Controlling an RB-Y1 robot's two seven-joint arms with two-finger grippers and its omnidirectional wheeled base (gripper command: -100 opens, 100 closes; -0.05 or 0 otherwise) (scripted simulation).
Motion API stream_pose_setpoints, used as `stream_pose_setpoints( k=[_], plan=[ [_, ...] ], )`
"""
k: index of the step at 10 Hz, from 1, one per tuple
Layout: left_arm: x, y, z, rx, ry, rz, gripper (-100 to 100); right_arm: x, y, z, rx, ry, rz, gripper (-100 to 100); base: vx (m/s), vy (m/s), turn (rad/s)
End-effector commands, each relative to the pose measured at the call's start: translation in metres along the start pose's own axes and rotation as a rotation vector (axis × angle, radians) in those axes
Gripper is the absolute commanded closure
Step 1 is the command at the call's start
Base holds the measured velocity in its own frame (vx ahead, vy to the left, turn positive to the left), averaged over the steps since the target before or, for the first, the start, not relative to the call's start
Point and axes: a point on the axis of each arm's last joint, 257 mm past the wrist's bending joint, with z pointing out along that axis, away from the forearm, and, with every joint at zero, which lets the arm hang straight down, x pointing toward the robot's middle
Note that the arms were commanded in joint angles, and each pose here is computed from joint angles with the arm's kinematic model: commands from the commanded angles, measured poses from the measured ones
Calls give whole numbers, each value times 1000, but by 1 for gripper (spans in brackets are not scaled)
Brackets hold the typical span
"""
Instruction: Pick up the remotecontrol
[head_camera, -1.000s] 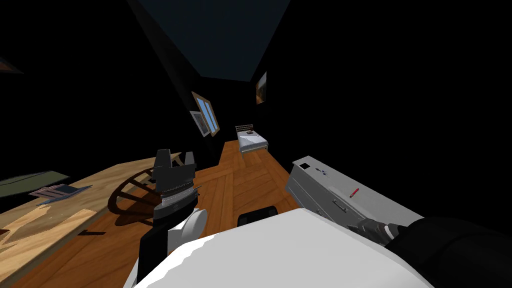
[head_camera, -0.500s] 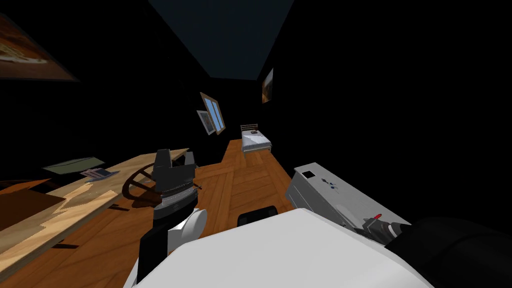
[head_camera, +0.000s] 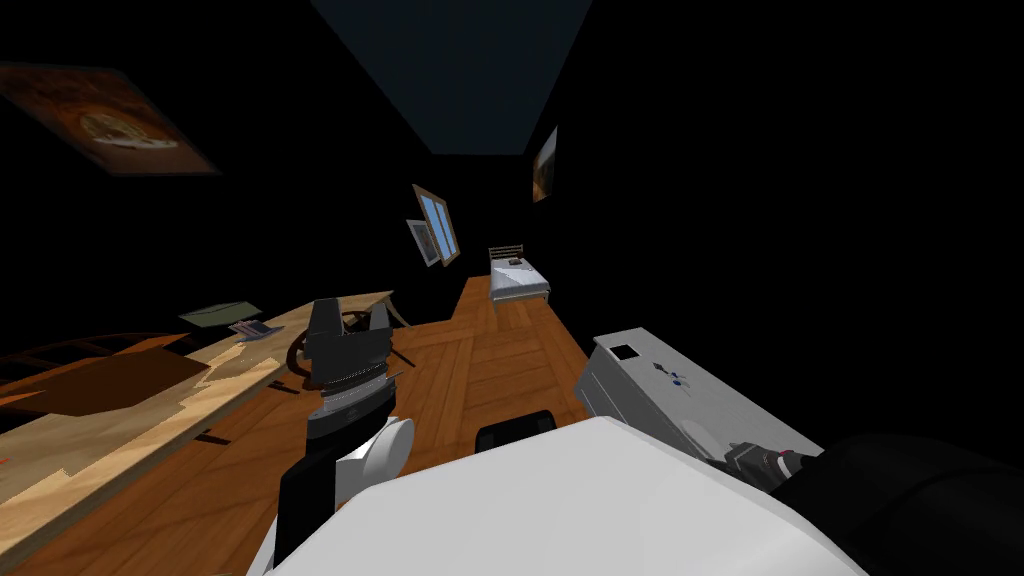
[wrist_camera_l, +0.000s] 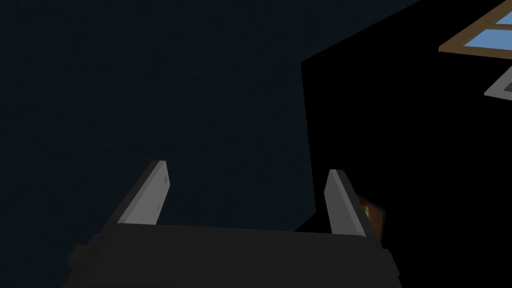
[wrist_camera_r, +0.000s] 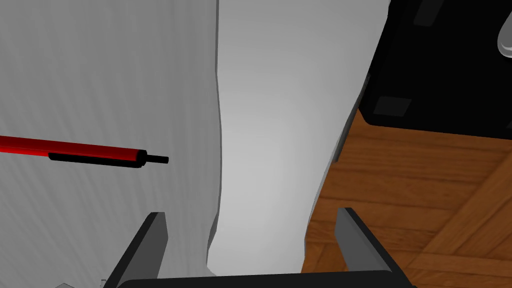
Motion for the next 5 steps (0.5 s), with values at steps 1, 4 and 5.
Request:
stream_pose_setpoints(
  k=[1, 4, 5],
  plan=[
    [0, 0, 0, 0, 0, 0, 0, 7, 3, 6, 8, 2, 31, -100, -91, 3, 205],
    [0, 0, 0, 0, 0, 0, 0, 3, 2, 4, 2, 0, 21, 100, -14, 1, 9],
    [0, 0, 0, 0, 0, 0, 0, 3, 2, 4, 3, 0, 23, 100, 0, 0, 0]
  ],
)
